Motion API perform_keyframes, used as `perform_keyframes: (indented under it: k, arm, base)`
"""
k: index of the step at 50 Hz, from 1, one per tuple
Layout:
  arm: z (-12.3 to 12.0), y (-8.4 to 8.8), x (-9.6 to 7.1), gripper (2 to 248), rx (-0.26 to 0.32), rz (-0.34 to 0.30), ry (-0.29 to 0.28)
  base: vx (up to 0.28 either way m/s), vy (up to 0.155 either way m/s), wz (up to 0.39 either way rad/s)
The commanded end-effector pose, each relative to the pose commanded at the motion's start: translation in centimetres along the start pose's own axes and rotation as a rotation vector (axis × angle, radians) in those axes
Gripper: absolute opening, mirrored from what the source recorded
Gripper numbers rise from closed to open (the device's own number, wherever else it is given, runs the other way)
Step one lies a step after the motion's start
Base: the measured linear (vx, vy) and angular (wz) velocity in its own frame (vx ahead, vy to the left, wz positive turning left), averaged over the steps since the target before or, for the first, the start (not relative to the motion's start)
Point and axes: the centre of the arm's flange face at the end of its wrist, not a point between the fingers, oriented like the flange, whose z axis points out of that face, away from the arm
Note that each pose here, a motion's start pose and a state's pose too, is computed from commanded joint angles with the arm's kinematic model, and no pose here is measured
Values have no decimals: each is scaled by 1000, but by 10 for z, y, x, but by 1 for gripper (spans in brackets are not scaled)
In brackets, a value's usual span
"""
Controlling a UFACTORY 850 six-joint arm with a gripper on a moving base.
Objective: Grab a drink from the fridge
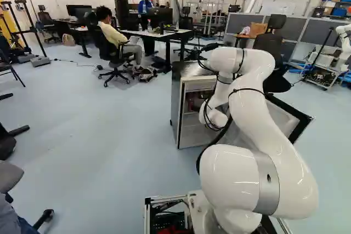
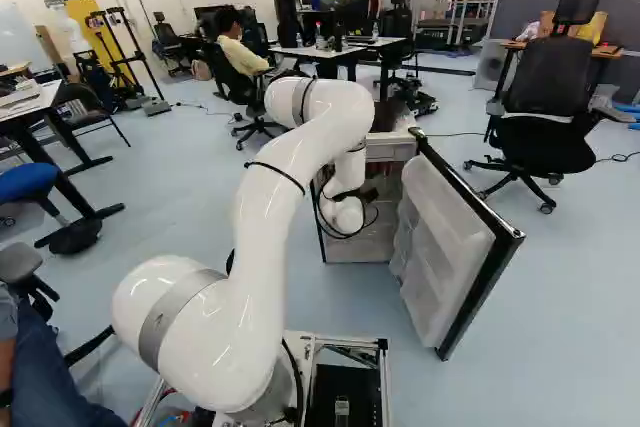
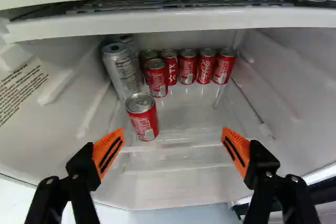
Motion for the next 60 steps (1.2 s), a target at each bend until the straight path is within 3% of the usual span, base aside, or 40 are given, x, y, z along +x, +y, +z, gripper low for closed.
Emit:
perform_keyframes:
  k: [45, 60]
  arm:
    - [41, -4, -3, 247, 72, -62, -44]
    - [41, -5, -4, 244, 81, -67, -49]
  base:
    - [0, 0, 0]
    - [0, 0, 0]
